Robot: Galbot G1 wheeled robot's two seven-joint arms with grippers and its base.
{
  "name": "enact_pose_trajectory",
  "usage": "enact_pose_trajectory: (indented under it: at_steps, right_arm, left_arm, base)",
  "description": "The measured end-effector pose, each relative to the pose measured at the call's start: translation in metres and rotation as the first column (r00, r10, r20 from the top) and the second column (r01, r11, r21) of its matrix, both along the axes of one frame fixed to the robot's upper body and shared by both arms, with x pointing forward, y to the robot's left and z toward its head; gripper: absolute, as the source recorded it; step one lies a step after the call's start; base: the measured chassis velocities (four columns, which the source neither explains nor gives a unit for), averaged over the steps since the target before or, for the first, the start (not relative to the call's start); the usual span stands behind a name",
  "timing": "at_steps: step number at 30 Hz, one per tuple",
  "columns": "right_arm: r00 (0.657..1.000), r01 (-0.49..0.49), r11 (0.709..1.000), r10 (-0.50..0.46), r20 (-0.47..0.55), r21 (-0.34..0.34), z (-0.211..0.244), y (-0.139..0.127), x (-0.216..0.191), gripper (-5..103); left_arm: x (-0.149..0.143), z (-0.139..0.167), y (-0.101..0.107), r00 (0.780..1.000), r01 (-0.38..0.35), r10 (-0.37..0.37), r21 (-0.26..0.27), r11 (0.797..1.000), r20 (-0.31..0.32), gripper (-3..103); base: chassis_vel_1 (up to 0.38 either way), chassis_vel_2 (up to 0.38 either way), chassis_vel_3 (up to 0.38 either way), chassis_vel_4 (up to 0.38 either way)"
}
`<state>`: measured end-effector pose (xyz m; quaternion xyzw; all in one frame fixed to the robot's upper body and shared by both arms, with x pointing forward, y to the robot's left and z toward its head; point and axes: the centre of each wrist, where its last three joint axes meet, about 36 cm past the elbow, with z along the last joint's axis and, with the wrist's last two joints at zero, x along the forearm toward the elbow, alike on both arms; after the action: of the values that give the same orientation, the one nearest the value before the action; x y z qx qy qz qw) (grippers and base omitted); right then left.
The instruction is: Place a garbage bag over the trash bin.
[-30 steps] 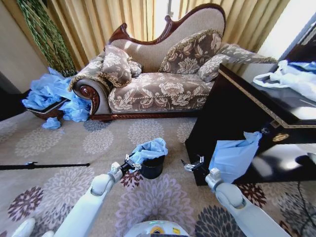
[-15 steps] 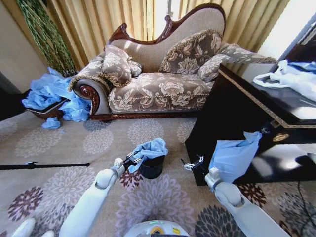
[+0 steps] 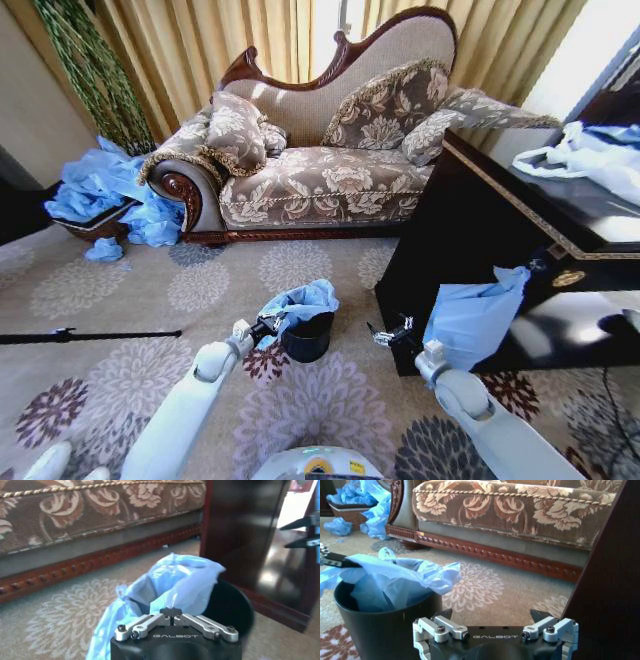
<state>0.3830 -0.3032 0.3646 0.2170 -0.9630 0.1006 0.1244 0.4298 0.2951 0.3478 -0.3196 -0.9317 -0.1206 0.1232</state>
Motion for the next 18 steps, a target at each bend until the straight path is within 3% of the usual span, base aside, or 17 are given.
enact_pose_trajectory:
  at_steps: [13, 18]
  right_arm:
    - [1.0, -0.003, 1.0, 0.003, -0.003, -0.001, -0.004, 0.007, -0.007, 100]
    - [1.0, -0.002, 1.0, 0.002, -0.011, 0.001, -0.009, 0.009, -0.011, 100]
  left_arm:
    - [-0.027, 0.003, -0.002, 0.988, 0.156, -0.157, 0.04, 0.987, 0.007, 0]
    - [-0.031, 0.002, -0.005, 0.968, 0.248, -0.249, 0.063, 0.967, 0.014, 0]
  base:
    - [0.0, 0.0, 0.0, 0.0]
    - [0.0, 0.0, 0.0, 0.0]
